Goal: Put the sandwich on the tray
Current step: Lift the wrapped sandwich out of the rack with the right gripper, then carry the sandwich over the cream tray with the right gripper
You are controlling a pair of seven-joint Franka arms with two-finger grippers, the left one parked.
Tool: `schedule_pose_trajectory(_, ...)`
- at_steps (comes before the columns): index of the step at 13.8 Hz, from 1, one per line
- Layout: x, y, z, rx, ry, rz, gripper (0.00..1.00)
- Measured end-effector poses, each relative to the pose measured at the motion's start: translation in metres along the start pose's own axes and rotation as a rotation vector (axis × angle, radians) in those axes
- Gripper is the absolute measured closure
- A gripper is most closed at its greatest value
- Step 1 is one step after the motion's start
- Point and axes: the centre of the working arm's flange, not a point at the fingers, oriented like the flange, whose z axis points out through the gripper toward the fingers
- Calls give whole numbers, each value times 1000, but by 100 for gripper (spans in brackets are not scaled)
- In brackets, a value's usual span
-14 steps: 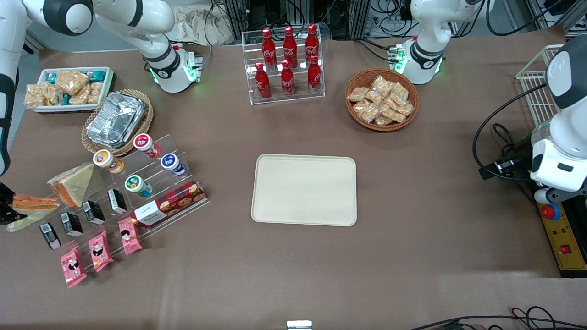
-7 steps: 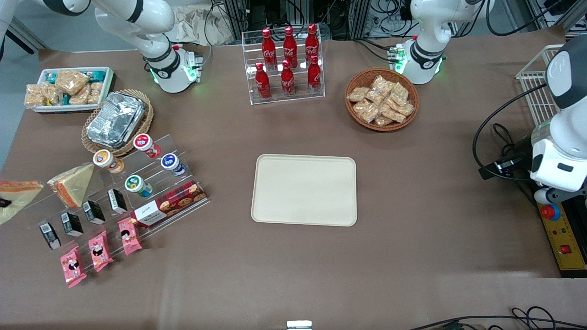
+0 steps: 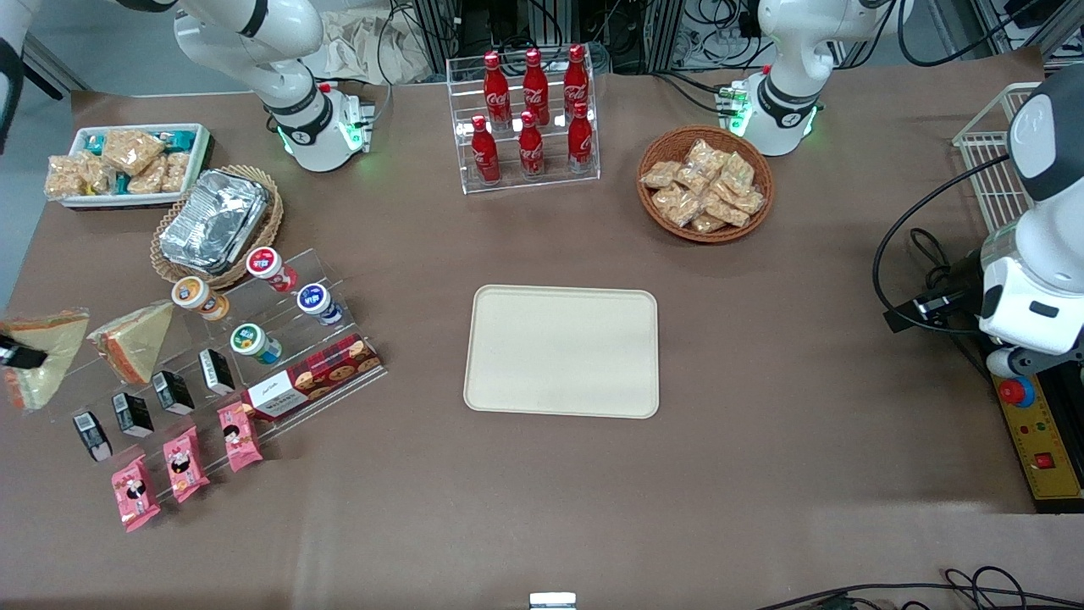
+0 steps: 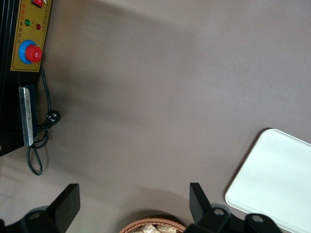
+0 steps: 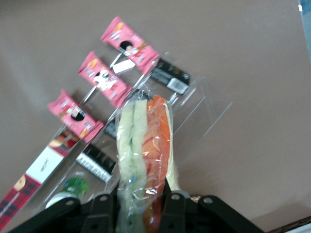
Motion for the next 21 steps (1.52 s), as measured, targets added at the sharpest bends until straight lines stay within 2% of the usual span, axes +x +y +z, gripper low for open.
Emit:
schedule_pose_trajectory(3,-15,-70,-14,-21,-14,-120,72)
schedule_pose_trajectory(5,-31,-122,-27,-28,-9,-209,73)
schedule_pose_trajectory(11,-89,-258,-36,-93,0,-518,73)
schedule_pose_trajectory(16,-118,-322,-19,-120,-18,-826,74)
schedule_pose_trajectory(21,-150,-397,9,-132,9,-1118,74)
